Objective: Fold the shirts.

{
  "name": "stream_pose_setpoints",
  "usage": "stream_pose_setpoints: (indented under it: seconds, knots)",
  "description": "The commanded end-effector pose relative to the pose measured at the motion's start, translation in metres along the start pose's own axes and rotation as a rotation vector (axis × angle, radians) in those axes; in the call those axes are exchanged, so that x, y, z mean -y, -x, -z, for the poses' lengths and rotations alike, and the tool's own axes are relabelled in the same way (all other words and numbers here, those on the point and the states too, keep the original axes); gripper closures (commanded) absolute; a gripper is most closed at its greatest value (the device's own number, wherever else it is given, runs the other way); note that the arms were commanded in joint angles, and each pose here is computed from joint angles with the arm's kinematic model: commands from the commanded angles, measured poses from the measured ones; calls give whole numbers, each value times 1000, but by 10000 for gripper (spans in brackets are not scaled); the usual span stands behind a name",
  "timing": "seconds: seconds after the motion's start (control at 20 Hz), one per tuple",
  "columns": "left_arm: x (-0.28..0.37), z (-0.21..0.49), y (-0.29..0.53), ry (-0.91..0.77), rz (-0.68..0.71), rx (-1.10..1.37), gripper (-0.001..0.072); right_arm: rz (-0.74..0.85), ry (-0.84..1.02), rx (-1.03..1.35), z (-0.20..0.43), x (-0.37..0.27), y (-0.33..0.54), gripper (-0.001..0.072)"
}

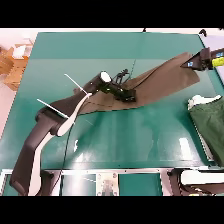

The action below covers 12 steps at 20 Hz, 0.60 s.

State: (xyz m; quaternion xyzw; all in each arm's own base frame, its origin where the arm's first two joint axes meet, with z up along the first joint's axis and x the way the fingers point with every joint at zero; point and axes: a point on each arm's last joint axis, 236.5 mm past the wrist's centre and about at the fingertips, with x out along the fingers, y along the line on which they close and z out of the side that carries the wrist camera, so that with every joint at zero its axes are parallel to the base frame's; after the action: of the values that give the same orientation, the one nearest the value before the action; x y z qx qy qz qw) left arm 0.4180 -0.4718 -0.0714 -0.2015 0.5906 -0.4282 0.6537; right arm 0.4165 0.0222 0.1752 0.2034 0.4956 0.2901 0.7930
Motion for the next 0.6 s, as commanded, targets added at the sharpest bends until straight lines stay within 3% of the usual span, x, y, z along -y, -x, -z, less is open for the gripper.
stream_pose_setpoints:
  seconds: [0.0,0.35,0.55]
  knots:
    - [9,-7,-15,26,24,34,686,-91,69,18,4,-49,16,695]
    - [14,-11,-6,52,27,42,687,-114,99,-21,9,-74,3,695]
    - [13,-70,31,74,-50,276,688,-60,73,-26,10,-58,0,696]
